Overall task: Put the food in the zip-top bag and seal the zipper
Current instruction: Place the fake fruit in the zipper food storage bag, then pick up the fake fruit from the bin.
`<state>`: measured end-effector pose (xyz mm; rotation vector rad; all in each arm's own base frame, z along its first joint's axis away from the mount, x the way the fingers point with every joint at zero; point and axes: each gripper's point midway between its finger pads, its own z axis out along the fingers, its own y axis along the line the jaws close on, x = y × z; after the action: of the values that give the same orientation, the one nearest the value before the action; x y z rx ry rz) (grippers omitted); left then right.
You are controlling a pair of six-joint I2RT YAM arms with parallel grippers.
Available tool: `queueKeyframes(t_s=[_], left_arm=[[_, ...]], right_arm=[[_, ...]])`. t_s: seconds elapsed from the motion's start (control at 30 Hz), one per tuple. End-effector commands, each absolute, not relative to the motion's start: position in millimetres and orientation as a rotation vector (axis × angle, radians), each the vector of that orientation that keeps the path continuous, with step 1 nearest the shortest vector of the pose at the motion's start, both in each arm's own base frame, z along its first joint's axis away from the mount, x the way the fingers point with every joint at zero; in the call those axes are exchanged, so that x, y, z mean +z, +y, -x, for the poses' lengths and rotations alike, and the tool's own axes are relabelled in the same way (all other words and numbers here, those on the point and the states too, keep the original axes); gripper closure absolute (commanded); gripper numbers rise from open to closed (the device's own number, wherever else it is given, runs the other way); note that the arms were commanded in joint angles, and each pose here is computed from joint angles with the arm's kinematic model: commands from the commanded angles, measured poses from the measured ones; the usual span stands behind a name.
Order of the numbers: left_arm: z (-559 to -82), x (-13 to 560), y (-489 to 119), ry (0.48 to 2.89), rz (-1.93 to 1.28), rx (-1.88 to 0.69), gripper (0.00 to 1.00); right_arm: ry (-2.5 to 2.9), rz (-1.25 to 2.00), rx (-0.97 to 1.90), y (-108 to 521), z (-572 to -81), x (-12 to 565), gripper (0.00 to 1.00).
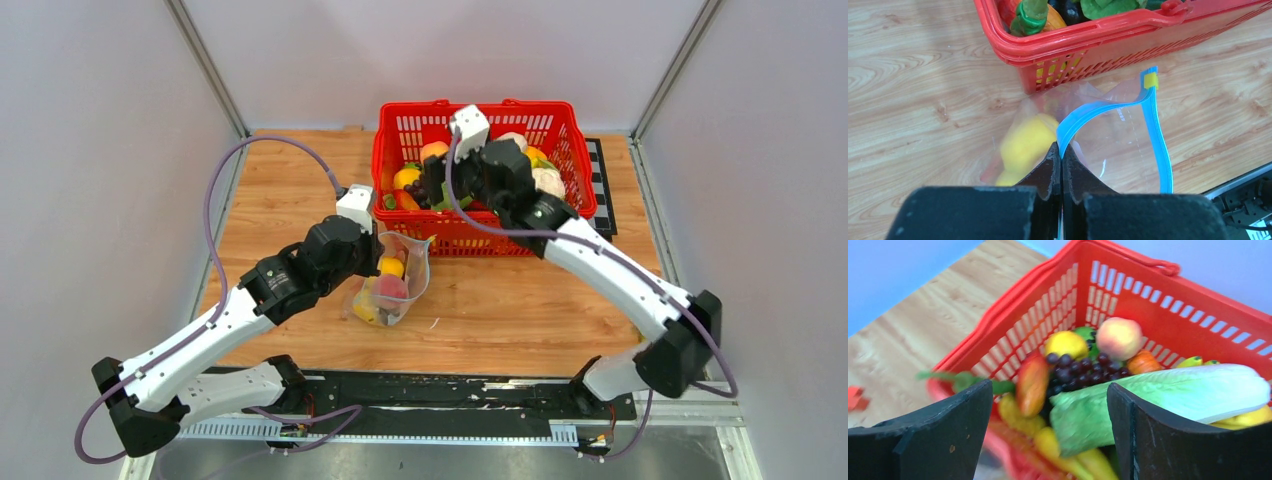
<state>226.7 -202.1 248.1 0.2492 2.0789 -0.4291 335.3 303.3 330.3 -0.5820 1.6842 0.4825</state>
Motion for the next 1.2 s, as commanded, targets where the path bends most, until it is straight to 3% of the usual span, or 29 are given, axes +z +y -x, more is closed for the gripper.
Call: queueKeyframes(t_s=[0.0, 0.23, 0.57, 0.9, 1.07, 1.17], left_arm=[[-231, 259, -202, 2.027, -0.214, -0.443, 1.00], [-230, 258, -197, 2.034, -0.217, -0.418, 1.00], [-232, 256, -203, 2.045, -0.234, -0.427, 1.00], [-233, 254, -203, 2.050, -0.227, -0.419, 1.00], [-234, 252, -210, 2.062, -0.249, -0.432, 1.00], [-234, 251, -212, 2.066, -0.257, -0.437, 1.00]], right_arm=[[1.790, 0.529, 0.427, 302, -382, 319, 0.16], [1.970, 0.674, 0.410, 313, -445, 271, 0.16], [2.073, 0.817, 0.464, 334, -509, 212, 0.01], [2.160, 1.035, 0.742, 364, -483, 139, 0.00], [2.241, 1.000, 0.717, 360, -484, 114, 0.06], [2.231, 1.017, 0.749, 361, -479, 118, 0.20]])
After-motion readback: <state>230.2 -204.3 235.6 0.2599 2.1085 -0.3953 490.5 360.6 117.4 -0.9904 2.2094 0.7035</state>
